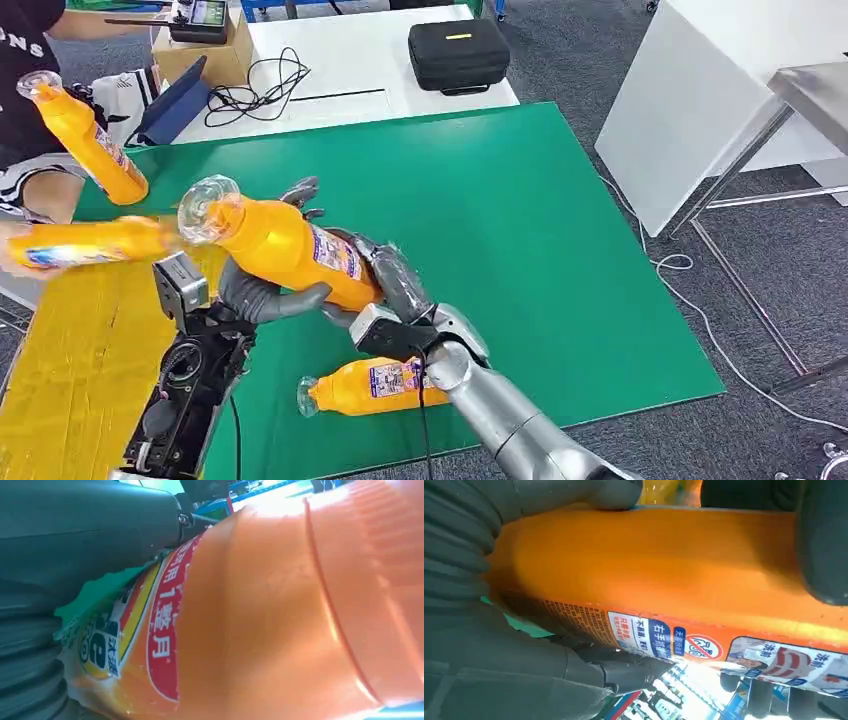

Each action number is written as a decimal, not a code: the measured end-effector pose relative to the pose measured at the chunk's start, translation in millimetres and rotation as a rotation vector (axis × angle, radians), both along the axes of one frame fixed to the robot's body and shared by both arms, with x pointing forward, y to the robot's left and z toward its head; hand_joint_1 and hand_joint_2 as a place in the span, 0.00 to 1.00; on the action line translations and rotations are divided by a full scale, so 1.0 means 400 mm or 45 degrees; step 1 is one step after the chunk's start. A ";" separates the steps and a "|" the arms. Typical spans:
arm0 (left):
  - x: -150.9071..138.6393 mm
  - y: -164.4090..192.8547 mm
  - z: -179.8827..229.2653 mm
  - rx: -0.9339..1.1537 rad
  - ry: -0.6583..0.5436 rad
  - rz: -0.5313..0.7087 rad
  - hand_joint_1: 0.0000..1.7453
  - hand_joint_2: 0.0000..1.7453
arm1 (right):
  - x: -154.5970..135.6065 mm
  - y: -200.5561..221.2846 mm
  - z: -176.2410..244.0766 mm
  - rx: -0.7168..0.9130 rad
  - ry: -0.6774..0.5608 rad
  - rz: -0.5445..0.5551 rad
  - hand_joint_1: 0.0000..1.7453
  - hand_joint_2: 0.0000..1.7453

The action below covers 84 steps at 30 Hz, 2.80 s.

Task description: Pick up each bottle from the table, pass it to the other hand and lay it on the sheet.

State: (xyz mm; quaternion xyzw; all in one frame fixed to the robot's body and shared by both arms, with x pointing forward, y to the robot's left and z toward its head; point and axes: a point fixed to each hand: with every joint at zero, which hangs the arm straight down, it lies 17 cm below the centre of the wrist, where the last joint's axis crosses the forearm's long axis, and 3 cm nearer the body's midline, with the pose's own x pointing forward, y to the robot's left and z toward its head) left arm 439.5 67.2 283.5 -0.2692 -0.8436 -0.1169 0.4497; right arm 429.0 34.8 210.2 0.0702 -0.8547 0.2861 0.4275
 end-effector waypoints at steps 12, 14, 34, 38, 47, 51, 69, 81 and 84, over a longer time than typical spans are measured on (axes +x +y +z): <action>0.002 0.008 0.000 -0.014 0.003 0.006 1.00 1.00 | -0.006 0.015 -0.009 -0.013 0.007 0.017 1.00 1.00; 0.002 0.009 0.000 -0.015 0.004 0.007 1.00 1.00 | -0.006 0.016 -0.010 -0.012 0.010 0.018 1.00 1.00; 0.006 0.070 0.038 0.001 -0.074 0.138 1.00 1.00 | 0.011 -0.086 0.074 -0.007 -0.152 -0.223 0.00 1.00; 0.006 0.105 0.067 0.049 -0.143 0.235 1.00 1.00 | 0.006 -0.155 0.151 0.007 -0.273 -0.349 0.00 1.00; 0.051 0.188 0.072 0.328 -0.252 0.604 1.00 1.00 | -0.009 -0.284 0.212 -0.011 -0.416 -0.582 0.00 1.00; 0.097 0.237 0.063 0.631 -0.318 0.910 1.00 1.00 | -0.019 -0.316 0.225 -0.078 -0.472 -0.666 0.00 1.00; 0.407 0.455 -0.274 2.247 -0.086 1.133 1.00 1.00 | -0.005 -0.343 0.233 -0.225 -0.501 -0.751 0.00 1.00; 0.397 0.523 -0.448 2.438 0.112 0.929 0.00 1.00 | 0.003 -0.339 0.225 -0.228 -0.477 -0.731 0.00 1.00; 0.388 0.531 -0.477 2.458 0.141 0.899 0.00 1.00 | 0.005 -0.338 0.223 -0.232 -0.473 -0.731 0.00 1.00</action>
